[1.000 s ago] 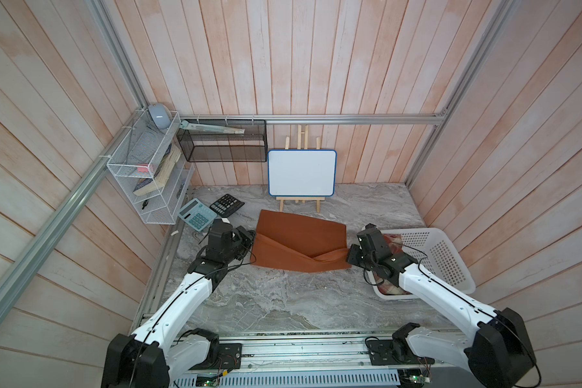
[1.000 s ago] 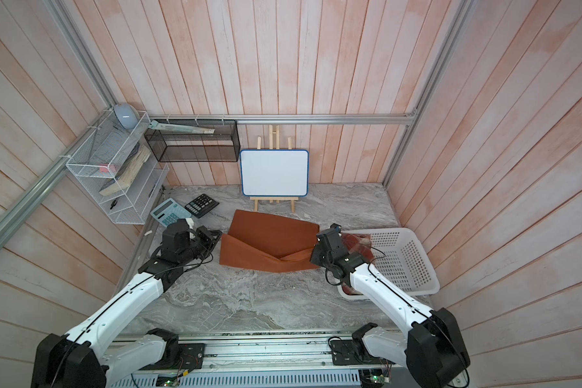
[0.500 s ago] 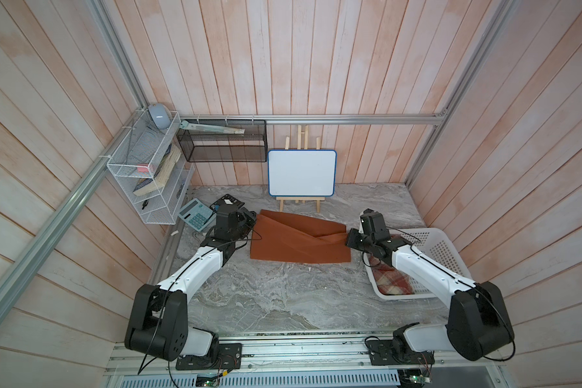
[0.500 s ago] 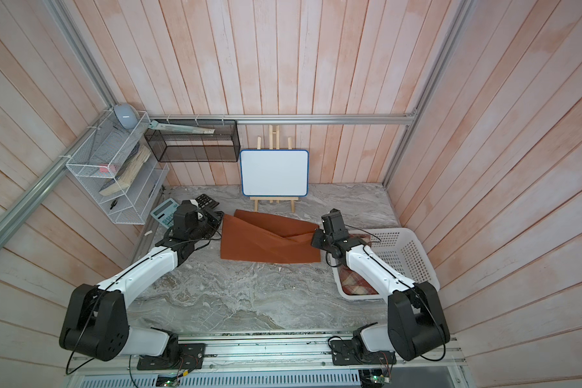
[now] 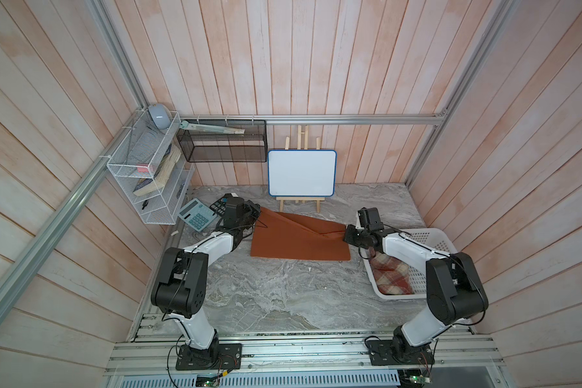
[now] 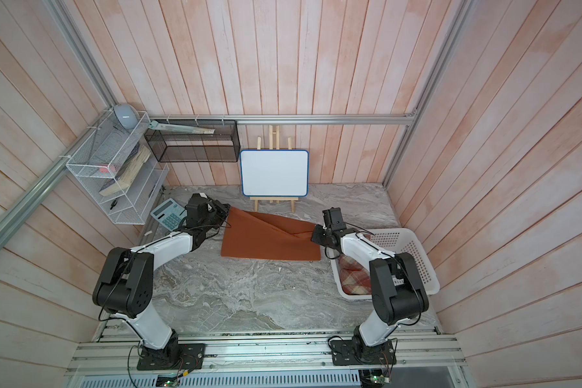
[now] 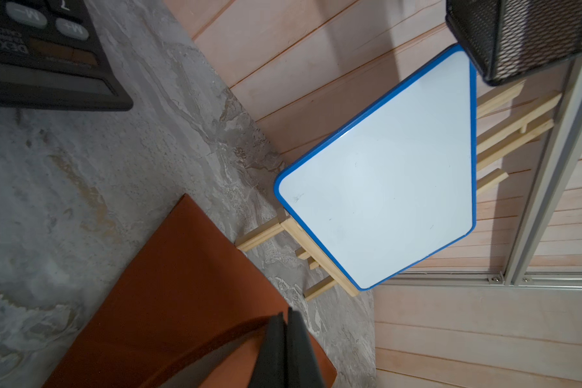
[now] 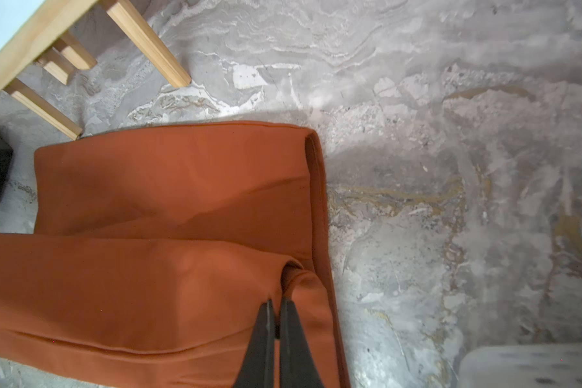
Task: Roll up the skirts
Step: Fold the skirt at the center of the board.
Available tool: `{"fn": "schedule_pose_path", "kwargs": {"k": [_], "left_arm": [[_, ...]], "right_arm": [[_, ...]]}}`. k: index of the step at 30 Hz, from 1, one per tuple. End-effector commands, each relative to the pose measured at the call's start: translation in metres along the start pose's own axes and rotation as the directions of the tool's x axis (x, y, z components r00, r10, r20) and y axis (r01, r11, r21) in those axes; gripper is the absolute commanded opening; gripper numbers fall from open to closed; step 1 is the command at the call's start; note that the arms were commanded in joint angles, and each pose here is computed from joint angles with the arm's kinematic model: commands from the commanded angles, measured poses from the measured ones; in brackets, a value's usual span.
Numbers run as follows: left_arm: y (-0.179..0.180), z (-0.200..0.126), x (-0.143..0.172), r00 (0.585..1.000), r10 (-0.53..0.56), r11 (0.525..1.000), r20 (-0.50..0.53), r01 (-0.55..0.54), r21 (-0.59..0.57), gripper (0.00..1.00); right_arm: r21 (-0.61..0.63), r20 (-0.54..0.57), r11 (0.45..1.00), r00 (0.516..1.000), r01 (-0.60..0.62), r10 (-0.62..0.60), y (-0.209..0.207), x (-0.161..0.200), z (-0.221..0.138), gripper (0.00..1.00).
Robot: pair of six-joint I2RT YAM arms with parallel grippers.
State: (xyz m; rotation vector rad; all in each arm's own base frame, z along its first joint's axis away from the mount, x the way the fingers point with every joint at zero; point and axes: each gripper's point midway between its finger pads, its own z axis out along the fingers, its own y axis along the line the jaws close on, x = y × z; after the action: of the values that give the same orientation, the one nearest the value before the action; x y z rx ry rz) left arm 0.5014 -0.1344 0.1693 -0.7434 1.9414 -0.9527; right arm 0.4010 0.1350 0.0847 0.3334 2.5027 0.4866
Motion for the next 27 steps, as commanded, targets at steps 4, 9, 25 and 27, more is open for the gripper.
{"fn": "schedule_pose_path", "kwargs": {"k": [4,9,25,27], "left_arm": [[-0.008,0.024,-0.017,0.999,0.028,0.998,0.031,-0.029,0.051,0.0],[0.004,0.036,-0.012,0.999,0.031,0.998,0.023,-0.032,0.045,0.0],[-0.001,0.053,-0.014,1.0,0.018,0.994,0.006,-0.019,0.104,0.0],[-0.001,0.054,-0.015,1.0,0.015,0.993,0.02,-0.018,0.115,0.0]], "right_arm": [[-0.019,0.003,1.0,1.0,0.0,0.0,0.002,-0.015,0.016,0.0],[-0.012,-0.018,1.0,1.0,-0.008,0.008,-0.003,-0.008,0.027,0.0],[-0.01,0.032,1.0,0.999,0.008,-0.007,0.004,-0.028,0.013,0.0],[0.005,0.039,1.0,0.999,0.008,-0.008,0.002,-0.029,0.015,0.0]]}}
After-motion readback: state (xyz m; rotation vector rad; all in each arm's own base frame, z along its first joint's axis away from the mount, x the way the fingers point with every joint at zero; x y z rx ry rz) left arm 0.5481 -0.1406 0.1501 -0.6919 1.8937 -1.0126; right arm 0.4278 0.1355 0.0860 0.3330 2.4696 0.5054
